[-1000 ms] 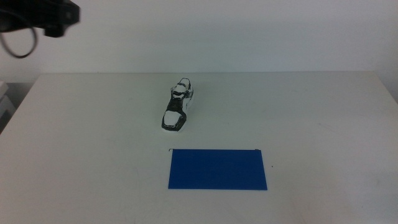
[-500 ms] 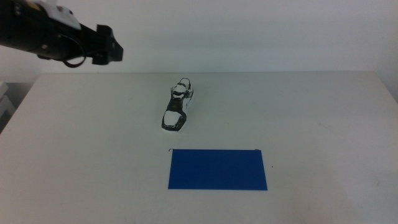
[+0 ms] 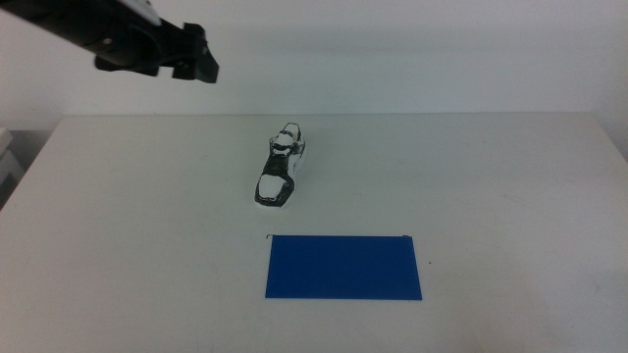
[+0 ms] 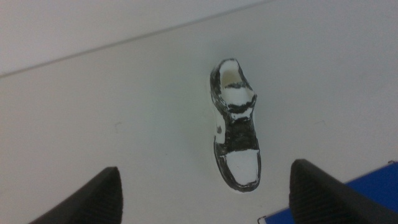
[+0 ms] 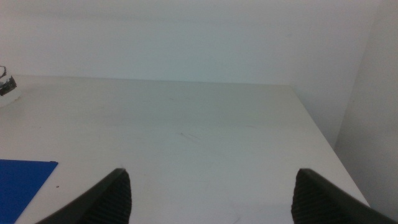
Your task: Use one arm to grab the shoe from the table and place it on the mat.
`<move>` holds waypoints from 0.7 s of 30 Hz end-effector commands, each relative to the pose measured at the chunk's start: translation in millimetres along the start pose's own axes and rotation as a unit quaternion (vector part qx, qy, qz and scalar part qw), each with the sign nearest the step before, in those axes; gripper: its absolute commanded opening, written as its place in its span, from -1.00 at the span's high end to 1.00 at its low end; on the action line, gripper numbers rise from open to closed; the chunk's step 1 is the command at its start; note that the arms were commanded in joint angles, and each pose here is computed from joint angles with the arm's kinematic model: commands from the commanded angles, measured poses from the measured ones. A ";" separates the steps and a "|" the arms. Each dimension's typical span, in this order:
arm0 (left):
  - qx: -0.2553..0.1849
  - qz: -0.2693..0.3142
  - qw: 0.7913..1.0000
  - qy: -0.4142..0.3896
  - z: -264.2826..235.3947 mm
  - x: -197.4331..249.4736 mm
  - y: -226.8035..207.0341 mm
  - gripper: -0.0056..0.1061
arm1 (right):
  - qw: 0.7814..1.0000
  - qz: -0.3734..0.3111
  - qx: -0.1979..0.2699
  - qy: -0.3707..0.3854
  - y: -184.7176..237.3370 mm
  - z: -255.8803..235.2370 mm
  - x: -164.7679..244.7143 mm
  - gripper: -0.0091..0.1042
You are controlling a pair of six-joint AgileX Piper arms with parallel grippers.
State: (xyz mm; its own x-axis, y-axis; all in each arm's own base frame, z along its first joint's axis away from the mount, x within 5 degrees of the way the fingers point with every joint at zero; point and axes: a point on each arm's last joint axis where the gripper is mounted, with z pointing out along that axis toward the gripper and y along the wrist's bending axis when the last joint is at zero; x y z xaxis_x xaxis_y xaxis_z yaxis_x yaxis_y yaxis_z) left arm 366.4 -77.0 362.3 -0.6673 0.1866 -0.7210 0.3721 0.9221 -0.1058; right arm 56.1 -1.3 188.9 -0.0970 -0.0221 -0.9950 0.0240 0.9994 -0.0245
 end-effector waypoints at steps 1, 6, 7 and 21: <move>0.012 -0.005 0.999 -0.030 -10.0 -21.0 -3.9 -0.71 | 0.998 -0.011 0.002 -0.054 -0.4 -2.6 -11.3 -0.33; 0.041 -0.006 0.999 0.015 22.7 -33.8 -2.1 -0.71 | 0.998 -0.011 0.002 -0.054 -0.4 -2.6 -11.3 -0.33; 0.044 -0.005 0.999 0.022 30.1 -36.1 -2.4 -0.71 | 0.998 -0.011 0.002 -0.054 -0.4 -2.6 -11.3 -0.33; 0.045 0.000 0.997 0.060 104.5 -52.3 -18.5 -0.71 | 0.998 -0.011 0.002 -0.054 -0.4 -2.6 -11.3 -0.33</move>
State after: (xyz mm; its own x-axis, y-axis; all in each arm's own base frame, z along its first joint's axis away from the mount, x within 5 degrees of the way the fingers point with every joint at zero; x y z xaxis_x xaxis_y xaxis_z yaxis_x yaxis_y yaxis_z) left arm 468.2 -136.8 292.2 -0.7949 0.2747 -0.5409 0.4195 0.8930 -0.1630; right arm 56.1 -1.3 188.9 -0.0970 -0.0221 -0.9950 0.0240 0.9994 -0.0245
